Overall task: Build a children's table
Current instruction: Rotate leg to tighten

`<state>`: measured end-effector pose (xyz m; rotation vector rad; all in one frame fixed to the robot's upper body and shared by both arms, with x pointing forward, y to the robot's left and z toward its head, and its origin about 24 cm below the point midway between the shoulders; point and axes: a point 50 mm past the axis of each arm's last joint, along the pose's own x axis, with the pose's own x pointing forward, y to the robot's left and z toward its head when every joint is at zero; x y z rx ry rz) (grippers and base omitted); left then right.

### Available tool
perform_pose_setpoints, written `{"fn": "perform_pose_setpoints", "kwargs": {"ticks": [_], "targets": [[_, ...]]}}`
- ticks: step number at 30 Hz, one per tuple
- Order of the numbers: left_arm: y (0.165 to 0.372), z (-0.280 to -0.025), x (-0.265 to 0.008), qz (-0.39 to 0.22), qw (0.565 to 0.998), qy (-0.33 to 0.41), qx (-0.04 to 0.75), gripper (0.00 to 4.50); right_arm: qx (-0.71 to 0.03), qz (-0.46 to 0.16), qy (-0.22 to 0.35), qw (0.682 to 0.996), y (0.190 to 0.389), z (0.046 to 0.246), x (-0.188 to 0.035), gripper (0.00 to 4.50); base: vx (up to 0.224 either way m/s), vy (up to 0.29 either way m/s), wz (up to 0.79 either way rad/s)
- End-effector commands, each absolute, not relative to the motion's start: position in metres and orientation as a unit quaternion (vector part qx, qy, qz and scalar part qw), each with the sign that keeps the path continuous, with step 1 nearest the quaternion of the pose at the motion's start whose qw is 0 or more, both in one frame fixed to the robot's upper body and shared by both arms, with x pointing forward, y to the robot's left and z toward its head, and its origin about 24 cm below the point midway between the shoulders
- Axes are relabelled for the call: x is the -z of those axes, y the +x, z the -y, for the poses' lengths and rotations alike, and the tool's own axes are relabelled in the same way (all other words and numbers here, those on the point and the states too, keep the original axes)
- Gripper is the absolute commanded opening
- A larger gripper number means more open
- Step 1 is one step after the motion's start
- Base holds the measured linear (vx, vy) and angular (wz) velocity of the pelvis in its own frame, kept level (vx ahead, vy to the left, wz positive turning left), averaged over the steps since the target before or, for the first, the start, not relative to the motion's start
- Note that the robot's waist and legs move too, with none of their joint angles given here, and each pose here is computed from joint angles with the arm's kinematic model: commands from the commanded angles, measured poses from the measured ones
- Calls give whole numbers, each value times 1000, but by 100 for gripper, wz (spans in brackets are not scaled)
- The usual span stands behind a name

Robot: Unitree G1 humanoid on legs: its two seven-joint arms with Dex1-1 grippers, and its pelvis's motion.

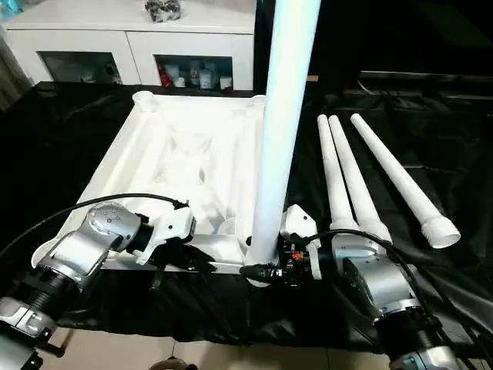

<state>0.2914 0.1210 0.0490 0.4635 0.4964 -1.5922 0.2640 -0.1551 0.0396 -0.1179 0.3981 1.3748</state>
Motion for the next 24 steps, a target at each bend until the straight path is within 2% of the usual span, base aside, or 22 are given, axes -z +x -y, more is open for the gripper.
{"fn": "perform_pose_setpoints", "kwargs": {"ticks": [1, 3, 8, 12, 15, 17, 19, 21, 24], "targets": [[292, -118, -50, -221, 640, 204, 707, 0, -659, -202, -43, 723, 254, 148, -33, 277, 0, 0, 0], [292, -117, -49, -219, 643, 197, 707, 0, -657, -202, -39, 725, 254, 146, -32, 276, 0, 0, 0], [298, -111, -48, -214, 675, 178, 684, 0, -600, -185, -28, 778, 268, 141, -28, 275, 0, 0, 0], [306, -98, -45, -210, 714, 161, 649, 0, -484, -171, -22, 858, 295, 135, -20, 275, 0, 0, 0], [309, -88, -42, -212, 731, 155, 630, 0, -410, -174, -14, 895, 309, 131, -15, 275, 0, 0, 0], [310, -85, -41, -212, 737, 154, 622, 0, -393, -174, -8, 903, 313, 128, -14, 274, 0, 0, 0], [314, -72, -38, -211, 759, 140, 600, 0, -326, -177, 13, 929, 323, 119, -10, 274, 0, 0, 0], [315, -67, -37, -211, 767, 134, 592, 0, -297, -179, 15, 938, 327, 114, -8, 274, 0, 0, 0], [314, -63, -34, -212, 770, 131, 587, 0, -297, -180, 33, 937, 328, 105, -6, 274, 0, 0, 0]]}}
